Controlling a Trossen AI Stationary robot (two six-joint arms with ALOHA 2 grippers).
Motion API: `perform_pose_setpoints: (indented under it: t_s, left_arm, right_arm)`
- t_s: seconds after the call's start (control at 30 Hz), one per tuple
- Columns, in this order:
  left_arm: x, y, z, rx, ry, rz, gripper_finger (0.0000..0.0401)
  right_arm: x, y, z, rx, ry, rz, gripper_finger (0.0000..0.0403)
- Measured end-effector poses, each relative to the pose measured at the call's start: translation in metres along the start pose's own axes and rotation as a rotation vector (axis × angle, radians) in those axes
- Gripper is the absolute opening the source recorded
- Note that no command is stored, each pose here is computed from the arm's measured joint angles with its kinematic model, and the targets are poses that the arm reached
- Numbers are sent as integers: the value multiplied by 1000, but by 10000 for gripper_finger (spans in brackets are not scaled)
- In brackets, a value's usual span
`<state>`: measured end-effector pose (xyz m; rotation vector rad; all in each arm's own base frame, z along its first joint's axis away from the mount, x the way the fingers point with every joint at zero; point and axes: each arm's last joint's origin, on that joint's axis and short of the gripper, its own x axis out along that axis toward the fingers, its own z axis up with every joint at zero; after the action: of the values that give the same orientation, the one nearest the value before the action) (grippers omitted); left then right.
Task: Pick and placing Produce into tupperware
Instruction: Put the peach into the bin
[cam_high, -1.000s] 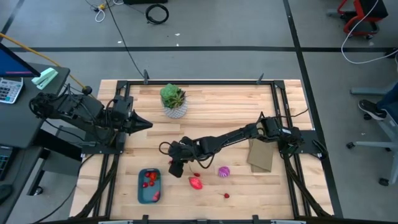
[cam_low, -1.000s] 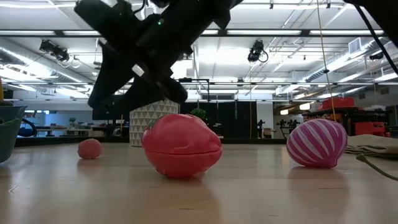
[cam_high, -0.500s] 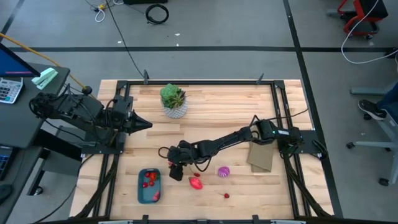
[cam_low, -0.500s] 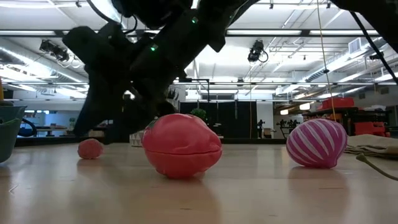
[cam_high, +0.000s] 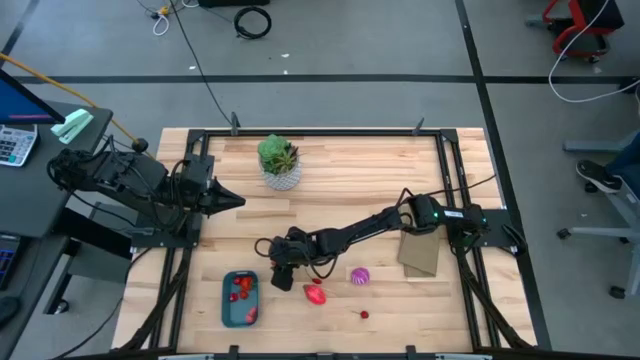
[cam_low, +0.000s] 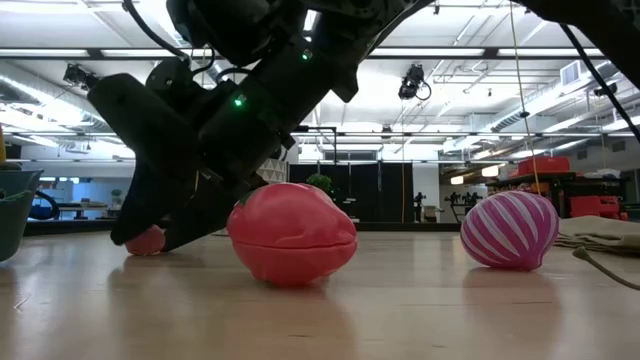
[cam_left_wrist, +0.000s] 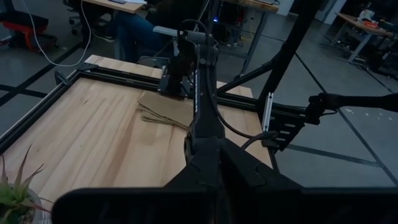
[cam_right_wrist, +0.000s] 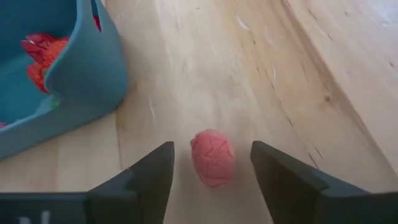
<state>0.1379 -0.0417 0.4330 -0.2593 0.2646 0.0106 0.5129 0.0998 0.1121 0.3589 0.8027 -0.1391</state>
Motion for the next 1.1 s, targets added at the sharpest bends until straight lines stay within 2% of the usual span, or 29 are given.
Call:
perform_pose_setpoints:
  t_s: [0.23,0.5,0.73,0.93,1.0,1.1]
  left_arm:
    - [0,0,0,0,0,0,13]
    - [0,0,0,0,-1,0,24]
    - [0,0,0,-1,-1,0,15]
    - [0,0,0,-2,-1,0,14]
    - [0,0,0,-1,-1,-1,18]
    - [0,0,0,-1,-2,-1,22]
  right_arm:
    - [0,0,0,35,4,-3,170]
    - [1,-1,0,132,2,0,102]
    - [-7,2,5,189,5,31,83]
    - [-24,9,25,219,-102,80,88]
    - [-26,15,34,243,-187,147,90]
    - [-34,31,47,228,-354,305,91]
